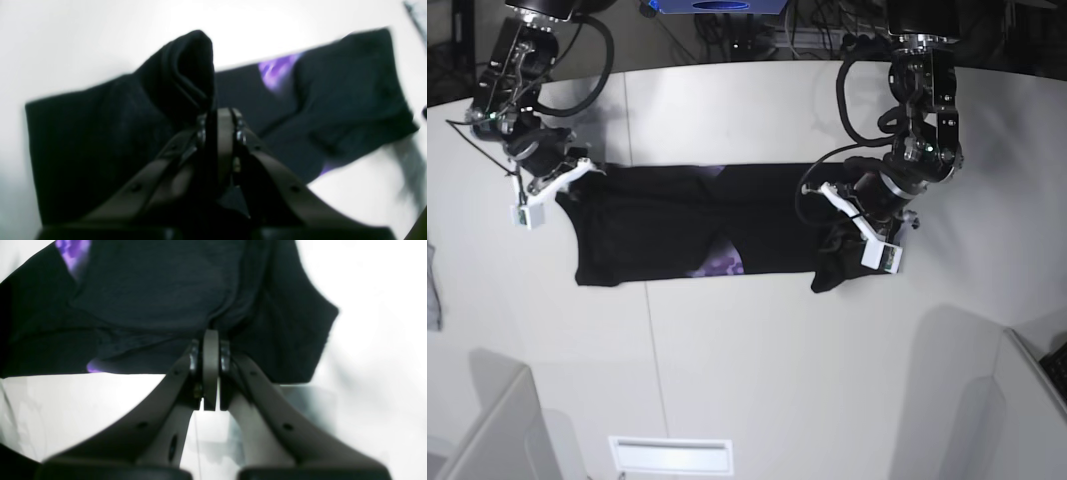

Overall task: Fold the T-shirt properly
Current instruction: 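Carry the strip end with the left gripper toward the right gripper, then lay the folded end down on the strip and open the left gripper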

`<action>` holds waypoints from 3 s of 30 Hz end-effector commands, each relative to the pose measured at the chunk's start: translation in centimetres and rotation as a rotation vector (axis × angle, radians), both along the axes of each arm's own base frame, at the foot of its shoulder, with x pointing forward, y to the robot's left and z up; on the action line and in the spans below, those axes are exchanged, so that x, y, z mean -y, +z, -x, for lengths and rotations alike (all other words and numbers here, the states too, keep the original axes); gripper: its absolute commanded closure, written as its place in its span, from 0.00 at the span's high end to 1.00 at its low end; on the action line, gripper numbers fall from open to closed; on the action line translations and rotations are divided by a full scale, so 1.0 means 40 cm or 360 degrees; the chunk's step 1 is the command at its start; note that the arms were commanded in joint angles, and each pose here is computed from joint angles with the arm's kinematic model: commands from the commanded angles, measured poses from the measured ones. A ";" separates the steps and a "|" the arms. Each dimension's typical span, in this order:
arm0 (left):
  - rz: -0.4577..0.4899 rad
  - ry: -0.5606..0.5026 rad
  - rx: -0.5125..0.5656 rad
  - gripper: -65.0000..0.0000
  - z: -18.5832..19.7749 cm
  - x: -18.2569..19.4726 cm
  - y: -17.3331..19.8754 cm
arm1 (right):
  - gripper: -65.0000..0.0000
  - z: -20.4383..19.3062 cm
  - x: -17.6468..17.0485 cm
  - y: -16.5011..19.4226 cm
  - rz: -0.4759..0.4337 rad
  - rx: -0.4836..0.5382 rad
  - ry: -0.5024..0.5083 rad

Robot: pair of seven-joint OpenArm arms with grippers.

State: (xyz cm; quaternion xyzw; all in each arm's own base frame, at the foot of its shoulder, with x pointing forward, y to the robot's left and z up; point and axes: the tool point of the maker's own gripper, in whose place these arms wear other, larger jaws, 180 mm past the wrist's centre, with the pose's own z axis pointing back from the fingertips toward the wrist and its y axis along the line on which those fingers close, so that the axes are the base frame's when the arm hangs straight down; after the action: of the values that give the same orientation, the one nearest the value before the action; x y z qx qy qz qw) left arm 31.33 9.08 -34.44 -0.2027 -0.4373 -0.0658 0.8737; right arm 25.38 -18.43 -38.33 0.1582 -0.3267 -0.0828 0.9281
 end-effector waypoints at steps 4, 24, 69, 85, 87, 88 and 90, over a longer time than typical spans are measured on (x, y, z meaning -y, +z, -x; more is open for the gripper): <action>0.0040 -0.0076 0.0048 0.00 -0.019 0.051 0.023 | 0.00 -0.014 0.035 0.028 0.0017 0.0073 -0.0058; 0.0164 -0.0149 -0.0051 0.00 -0.043 0.168 -0.018 | 0.00 -0.014 0.061 0.034 0.0031 0.0082 -0.0103; 0.0177 -0.0154 -0.0153 0.00 -0.054 0.205 -0.064 | 0.00 -0.021 0.059 0.004 -0.0017 0.0039 -0.0118; 0.0187 -0.0157 -0.0161 0.17 -0.053 0.207 -0.064 | 0.00 -0.021 0.058 0.005 -0.0019 0.0040 -0.0118; 0.0190 -0.0157 -0.0161 0.33 -0.053 0.208 -0.063 | 0.00 -0.021 0.058 0.005 -0.0019 0.0040 -0.0118; 0.0190 -0.0157 -0.0161 0.40 -0.053 0.208 -0.063 | 0.00 -0.022 0.058 0.006 -0.0019 0.0042 -0.0118; 0.0198 -0.0181 -0.0157 0.55 -0.050 0.229 -0.060 | 0.00 -0.031 0.058 0.012 -0.0020 0.0055 -0.0116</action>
State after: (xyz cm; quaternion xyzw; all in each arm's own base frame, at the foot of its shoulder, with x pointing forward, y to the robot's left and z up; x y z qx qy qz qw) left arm 32.45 0.87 -38.49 -0.2692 -0.3617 -0.0739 0.8895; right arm 25.47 -20.41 -39.19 0.1531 -0.3209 -0.1206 0.9268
